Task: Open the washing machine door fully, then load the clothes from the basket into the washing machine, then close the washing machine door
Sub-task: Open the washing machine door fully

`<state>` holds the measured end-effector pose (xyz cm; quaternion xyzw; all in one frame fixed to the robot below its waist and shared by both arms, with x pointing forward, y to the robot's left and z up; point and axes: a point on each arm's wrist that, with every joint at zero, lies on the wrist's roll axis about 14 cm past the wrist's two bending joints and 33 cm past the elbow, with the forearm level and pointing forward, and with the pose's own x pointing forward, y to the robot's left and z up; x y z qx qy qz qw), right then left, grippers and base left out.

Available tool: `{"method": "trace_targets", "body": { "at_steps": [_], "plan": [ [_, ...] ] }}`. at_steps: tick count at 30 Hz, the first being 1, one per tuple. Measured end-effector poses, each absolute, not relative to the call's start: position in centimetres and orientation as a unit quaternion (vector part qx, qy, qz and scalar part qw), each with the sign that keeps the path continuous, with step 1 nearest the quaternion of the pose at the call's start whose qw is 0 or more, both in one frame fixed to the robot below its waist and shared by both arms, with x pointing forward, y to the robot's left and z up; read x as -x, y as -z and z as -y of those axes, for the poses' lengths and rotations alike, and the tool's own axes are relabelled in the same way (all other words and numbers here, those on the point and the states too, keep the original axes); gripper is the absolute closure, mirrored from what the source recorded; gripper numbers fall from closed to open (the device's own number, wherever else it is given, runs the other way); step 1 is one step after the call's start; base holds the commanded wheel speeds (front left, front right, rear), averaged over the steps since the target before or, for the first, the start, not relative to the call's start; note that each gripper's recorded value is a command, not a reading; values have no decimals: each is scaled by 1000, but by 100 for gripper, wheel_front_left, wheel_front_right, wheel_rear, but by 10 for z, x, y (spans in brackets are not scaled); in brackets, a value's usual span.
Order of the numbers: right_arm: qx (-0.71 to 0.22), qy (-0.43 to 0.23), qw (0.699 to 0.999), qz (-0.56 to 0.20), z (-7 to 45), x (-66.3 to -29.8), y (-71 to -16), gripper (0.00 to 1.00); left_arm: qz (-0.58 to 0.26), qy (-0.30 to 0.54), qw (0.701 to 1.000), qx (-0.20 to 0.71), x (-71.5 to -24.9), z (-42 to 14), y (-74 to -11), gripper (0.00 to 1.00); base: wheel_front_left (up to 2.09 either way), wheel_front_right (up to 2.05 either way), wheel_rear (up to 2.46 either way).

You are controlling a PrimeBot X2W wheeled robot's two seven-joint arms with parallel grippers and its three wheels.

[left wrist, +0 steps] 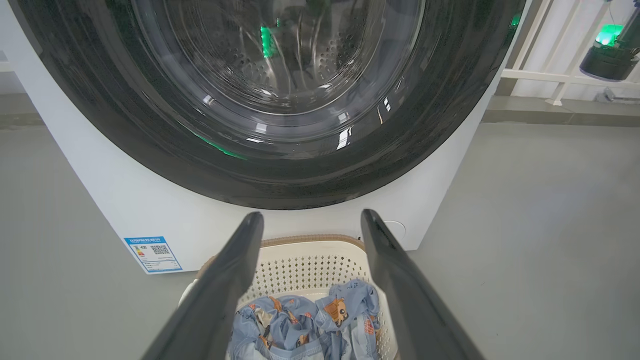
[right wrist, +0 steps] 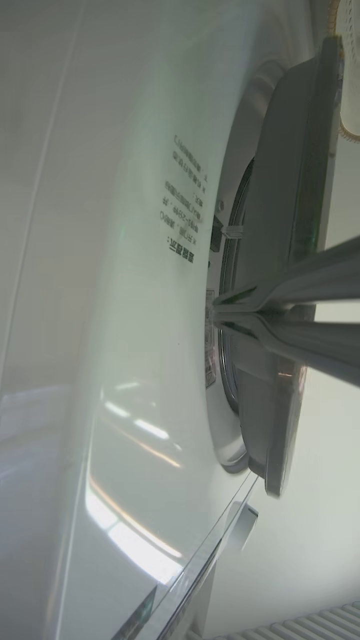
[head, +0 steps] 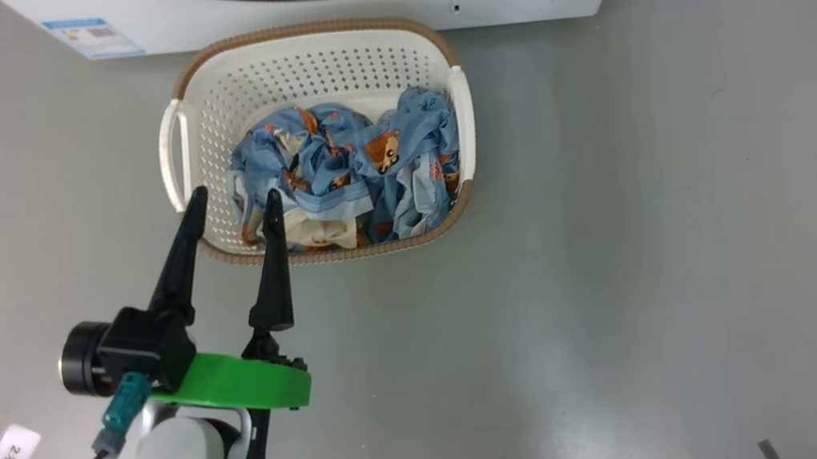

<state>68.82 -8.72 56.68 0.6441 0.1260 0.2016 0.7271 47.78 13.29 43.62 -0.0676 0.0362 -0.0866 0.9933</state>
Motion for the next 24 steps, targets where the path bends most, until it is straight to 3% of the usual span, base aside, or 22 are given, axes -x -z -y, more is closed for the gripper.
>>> {"method": "trace_targets", "body": {
  "at_steps": [11, 24],
  "plan": [
    [-619, -221, 736, -164, 61, -709, -567, 100, -40, 71, 994, 71, -481, -143, -432, 0, 0, 0, 0],
    [-579, -242, 748, -214, 45, -707, -554, 100, -43, 65, 995, 70, -481, -146, -430, 0, 0, 0, 0]
  ]
}}
